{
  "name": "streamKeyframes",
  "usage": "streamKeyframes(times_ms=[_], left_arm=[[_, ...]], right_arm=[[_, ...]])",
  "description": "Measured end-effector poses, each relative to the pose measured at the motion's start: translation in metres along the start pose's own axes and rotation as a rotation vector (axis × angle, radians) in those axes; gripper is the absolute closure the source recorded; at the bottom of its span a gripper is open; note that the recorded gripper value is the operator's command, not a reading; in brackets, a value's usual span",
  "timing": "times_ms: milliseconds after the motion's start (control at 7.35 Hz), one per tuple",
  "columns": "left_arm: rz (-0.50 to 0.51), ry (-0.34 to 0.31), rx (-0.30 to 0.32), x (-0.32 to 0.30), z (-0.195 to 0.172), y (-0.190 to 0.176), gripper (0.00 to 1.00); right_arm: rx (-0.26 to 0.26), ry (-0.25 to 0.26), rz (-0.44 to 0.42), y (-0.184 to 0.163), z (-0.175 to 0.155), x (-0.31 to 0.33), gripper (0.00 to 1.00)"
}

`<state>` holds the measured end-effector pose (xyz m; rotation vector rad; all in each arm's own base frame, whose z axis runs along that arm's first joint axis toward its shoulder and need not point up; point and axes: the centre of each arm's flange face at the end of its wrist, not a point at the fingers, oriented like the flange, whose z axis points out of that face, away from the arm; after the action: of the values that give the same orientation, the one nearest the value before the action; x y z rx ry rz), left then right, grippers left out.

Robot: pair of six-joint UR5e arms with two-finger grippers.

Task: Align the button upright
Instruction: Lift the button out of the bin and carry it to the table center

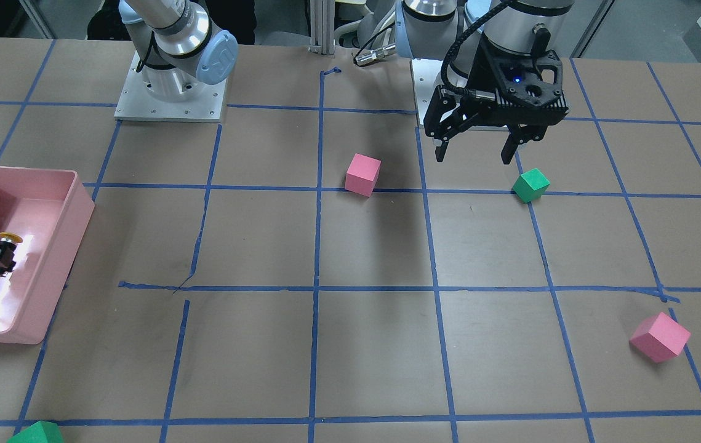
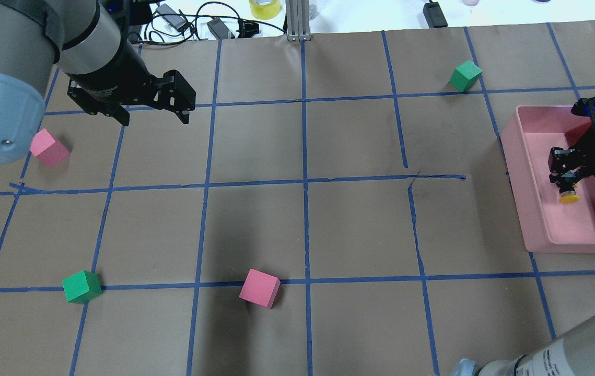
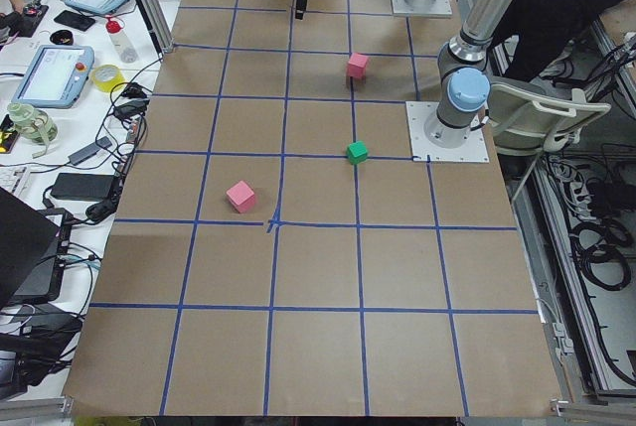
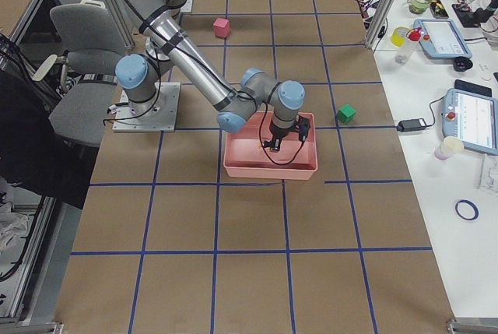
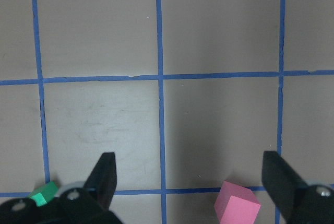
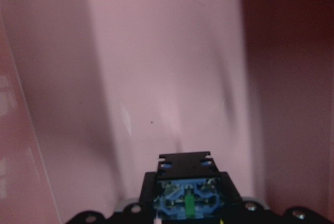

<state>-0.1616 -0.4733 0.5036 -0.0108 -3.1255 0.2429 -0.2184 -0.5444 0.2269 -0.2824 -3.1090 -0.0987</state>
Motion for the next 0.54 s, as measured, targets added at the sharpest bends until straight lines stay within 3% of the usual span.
streamKeyframes(times_ms=[272,544], left_arm=[[-0.001,0.000,-0.002,0.000,0.001,0.000,0.00],[0.000,-0.001,-0.002,0.000,0.000,0.000,0.00]], right_arm=[[0.007,-0.001,-0.004,-0.003,-0.068,0.001,1.00],[0.025,0.008,-0.065,0.000,-0.129,-0.026,1.00]])
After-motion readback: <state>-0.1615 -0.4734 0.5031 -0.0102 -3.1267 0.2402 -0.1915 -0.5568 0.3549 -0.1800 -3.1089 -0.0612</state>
